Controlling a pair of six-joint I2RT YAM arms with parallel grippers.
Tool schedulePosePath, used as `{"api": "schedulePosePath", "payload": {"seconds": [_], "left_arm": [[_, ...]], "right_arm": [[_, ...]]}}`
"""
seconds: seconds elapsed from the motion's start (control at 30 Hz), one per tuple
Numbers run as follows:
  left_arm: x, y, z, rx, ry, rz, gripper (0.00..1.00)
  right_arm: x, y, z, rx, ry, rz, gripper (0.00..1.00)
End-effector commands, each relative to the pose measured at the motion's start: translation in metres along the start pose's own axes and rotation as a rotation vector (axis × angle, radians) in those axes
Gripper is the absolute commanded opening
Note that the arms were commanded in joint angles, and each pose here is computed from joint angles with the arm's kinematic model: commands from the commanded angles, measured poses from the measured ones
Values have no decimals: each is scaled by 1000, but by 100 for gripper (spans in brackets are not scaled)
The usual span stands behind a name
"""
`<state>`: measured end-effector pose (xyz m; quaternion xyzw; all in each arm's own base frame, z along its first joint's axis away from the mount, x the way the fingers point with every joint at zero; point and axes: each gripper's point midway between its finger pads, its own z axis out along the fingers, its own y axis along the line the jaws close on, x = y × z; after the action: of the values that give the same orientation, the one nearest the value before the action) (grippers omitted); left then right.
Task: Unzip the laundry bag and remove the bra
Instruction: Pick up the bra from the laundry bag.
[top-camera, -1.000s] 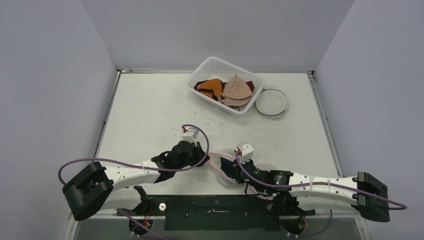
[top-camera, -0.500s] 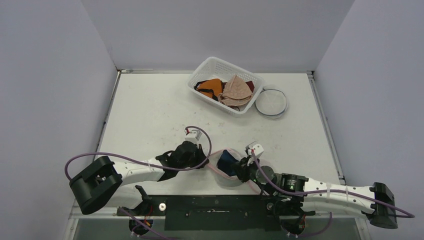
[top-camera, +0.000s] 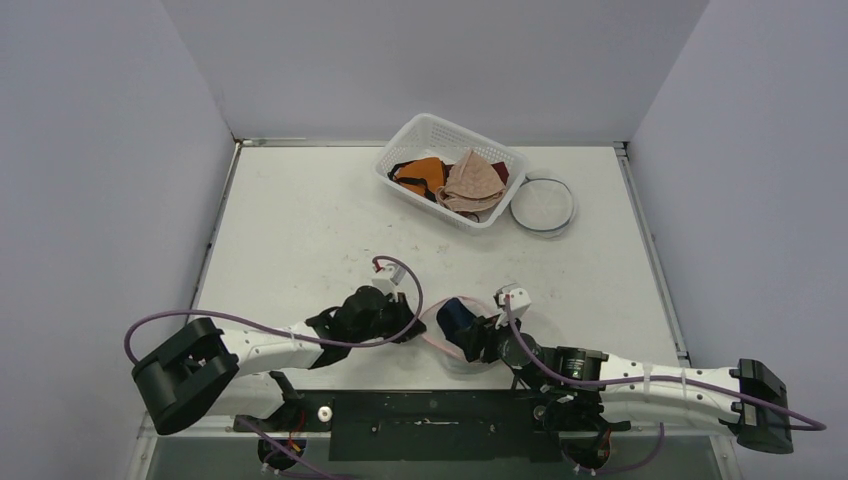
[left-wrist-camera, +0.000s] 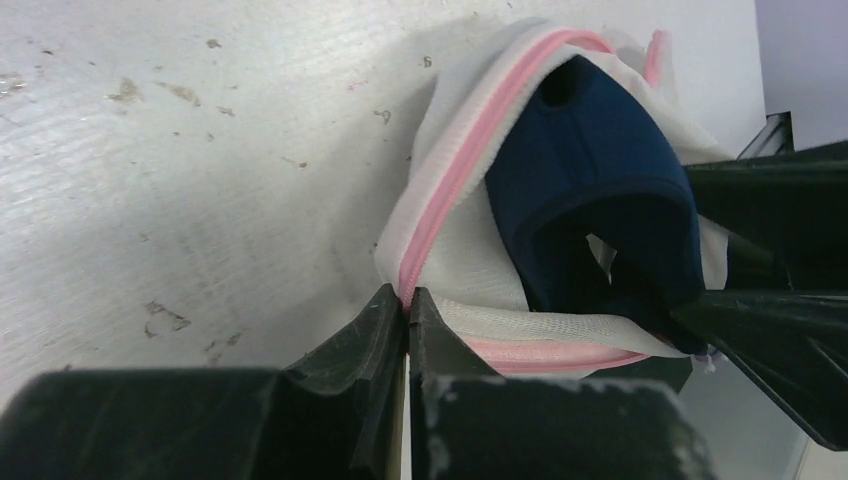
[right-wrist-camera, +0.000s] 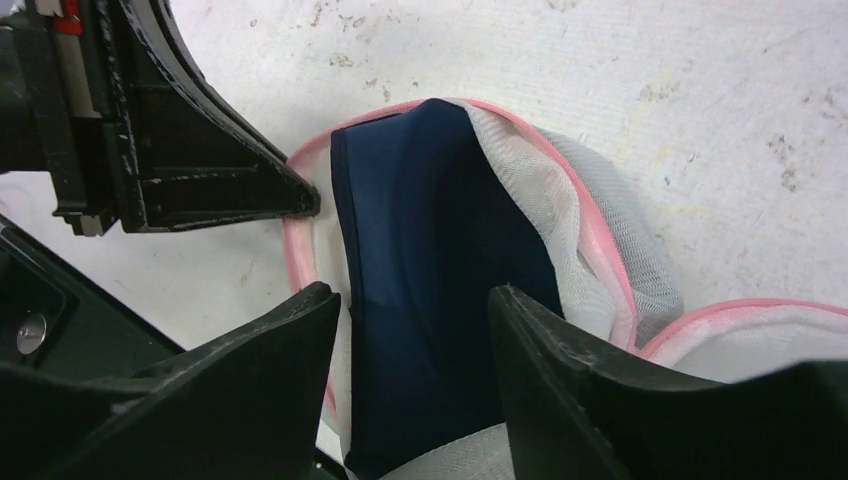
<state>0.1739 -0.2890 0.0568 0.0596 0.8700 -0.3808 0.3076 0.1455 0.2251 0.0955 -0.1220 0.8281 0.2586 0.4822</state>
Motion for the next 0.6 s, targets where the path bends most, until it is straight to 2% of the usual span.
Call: {"api": "schedulePosePath", "payload": {"seconds": [0.0, 0.1, 0.27, 0.57], "left_arm": [[-5, -30, 4, 143, -16, 6, 0], [-2, -36, 6, 175, -11, 5, 0], [1, -41, 9, 200, -7, 1, 0], [0, -43, 8, 215, -18, -19, 0]], "right_arm": [[-19, 15, 1, -38, -83, 158, 65], [-22, 21, 5, -30, -74, 172, 77], [-19, 23, 17, 70, -15, 115, 87], [-4, 24, 38, 208, 28, -11, 91]]}}
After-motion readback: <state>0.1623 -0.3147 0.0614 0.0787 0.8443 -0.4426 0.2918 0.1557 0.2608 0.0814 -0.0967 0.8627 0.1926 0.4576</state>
